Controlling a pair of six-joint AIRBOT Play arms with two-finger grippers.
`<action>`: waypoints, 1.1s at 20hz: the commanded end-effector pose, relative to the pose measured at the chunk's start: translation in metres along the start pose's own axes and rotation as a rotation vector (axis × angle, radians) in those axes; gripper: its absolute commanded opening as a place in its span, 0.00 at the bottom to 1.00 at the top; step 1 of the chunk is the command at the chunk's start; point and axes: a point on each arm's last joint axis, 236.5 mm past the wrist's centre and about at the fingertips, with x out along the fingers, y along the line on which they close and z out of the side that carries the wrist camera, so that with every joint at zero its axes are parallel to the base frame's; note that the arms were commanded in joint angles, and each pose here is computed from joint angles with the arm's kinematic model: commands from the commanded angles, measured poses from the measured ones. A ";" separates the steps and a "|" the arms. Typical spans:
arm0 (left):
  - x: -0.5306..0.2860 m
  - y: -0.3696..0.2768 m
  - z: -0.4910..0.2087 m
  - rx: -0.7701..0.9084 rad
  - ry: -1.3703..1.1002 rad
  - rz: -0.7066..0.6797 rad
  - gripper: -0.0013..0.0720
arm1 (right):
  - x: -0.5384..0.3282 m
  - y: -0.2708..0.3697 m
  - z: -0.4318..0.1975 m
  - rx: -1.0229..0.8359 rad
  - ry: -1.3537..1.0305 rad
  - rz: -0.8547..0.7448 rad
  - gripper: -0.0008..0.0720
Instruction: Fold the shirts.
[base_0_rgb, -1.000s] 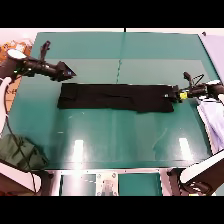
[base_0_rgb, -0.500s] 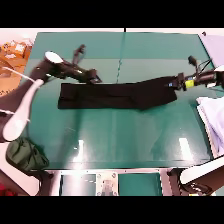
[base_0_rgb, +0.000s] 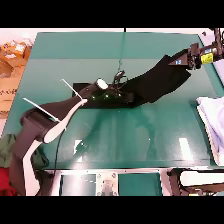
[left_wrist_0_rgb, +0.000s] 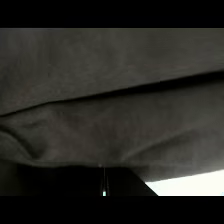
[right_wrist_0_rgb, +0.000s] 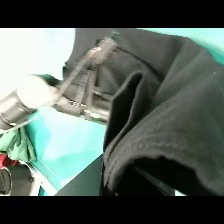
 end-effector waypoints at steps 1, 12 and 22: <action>0.008 -0.014 0.005 -0.011 -0.003 -0.047 0.06 | 0.000 0.014 -0.001 -0.009 0.004 -0.005 0.03; -0.224 0.045 0.101 0.063 0.026 0.037 0.06 | 0.053 0.071 0.016 -0.107 -0.037 0.052 0.03; -0.408 0.133 0.122 -0.114 -0.214 0.336 0.06 | 0.369 0.165 -0.014 -0.101 -0.086 0.178 0.03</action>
